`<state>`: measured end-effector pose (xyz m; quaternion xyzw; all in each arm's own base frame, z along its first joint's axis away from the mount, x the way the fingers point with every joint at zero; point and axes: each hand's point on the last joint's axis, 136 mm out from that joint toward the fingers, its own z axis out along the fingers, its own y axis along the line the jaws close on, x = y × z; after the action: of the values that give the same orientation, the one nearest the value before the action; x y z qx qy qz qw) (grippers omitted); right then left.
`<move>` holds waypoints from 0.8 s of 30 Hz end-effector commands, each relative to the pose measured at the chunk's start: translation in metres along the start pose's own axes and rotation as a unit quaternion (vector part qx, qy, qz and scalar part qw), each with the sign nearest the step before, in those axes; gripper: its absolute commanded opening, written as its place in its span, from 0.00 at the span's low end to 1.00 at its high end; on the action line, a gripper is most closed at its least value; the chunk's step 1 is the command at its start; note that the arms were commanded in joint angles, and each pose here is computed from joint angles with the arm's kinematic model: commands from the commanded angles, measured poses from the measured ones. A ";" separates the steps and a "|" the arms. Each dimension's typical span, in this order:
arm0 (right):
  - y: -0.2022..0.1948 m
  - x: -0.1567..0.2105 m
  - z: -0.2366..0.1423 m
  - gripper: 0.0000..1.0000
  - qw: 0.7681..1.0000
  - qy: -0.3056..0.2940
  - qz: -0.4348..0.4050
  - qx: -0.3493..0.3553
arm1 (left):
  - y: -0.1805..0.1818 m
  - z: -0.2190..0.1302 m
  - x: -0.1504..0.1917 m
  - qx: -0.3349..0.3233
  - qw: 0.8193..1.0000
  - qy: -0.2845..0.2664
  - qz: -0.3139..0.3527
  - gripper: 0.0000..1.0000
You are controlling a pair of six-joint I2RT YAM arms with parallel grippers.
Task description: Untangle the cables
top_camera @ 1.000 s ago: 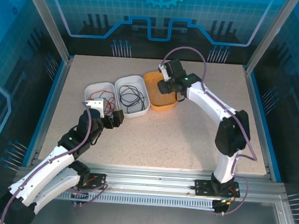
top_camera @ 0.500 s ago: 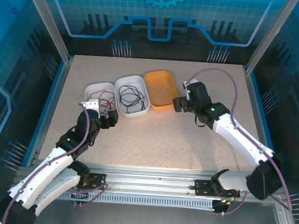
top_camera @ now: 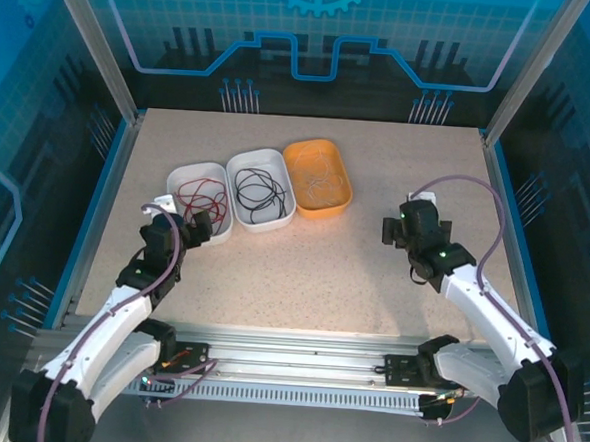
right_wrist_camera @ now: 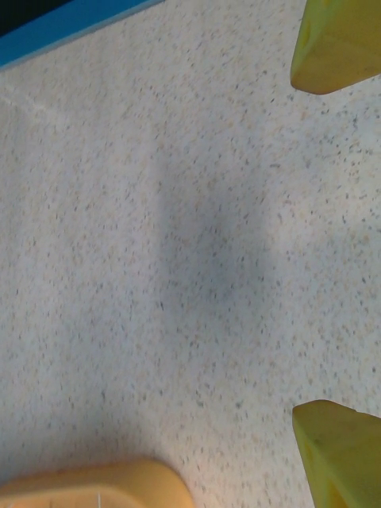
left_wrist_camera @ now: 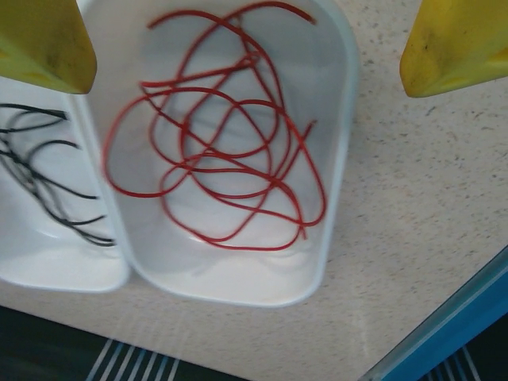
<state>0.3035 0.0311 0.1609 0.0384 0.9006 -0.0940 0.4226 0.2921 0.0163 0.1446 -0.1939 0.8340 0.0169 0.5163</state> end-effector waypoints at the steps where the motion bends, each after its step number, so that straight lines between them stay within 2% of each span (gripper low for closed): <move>1: -0.018 -0.017 -0.002 1.00 0.997 -0.067 0.040 0.027 | -0.003 0.013 -0.018 0.029 0.999 -0.043 -0.016 0.99; 5: -0.025 -0.014 0.001 1.00 0.992 -0.112 0.035 0.034 | -0.011 0.025 -0.031 0.059 0.995 -0.075 0.005 0.99; 9: -0.033 -0.009 0.005 1.00 0.990 -0.132 0.028 0.049 | -0.023 0.036 -0.034 0.095 0.991 -0.086 0.038 0.99; 17: -0.040 -0.007 0.008 1.00 0.987 -0.148 0.022 0.062 | -0.032 0.050 -0.023 0.134 0.980 -0.104 0.102 0.99; 24: -0.040 -0.001 0.017 1.00 0.987 -0.149 0.015 0.061 | -0.045 0.060 -0.011 0.184 0.972 -0.105 0.102 0.99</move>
<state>0.3064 -0.0057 0.1506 0.0541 0.8326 -0.1411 0.5328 0.3574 0.0028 0.1186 -0.0430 0.8073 -0.0388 0.5872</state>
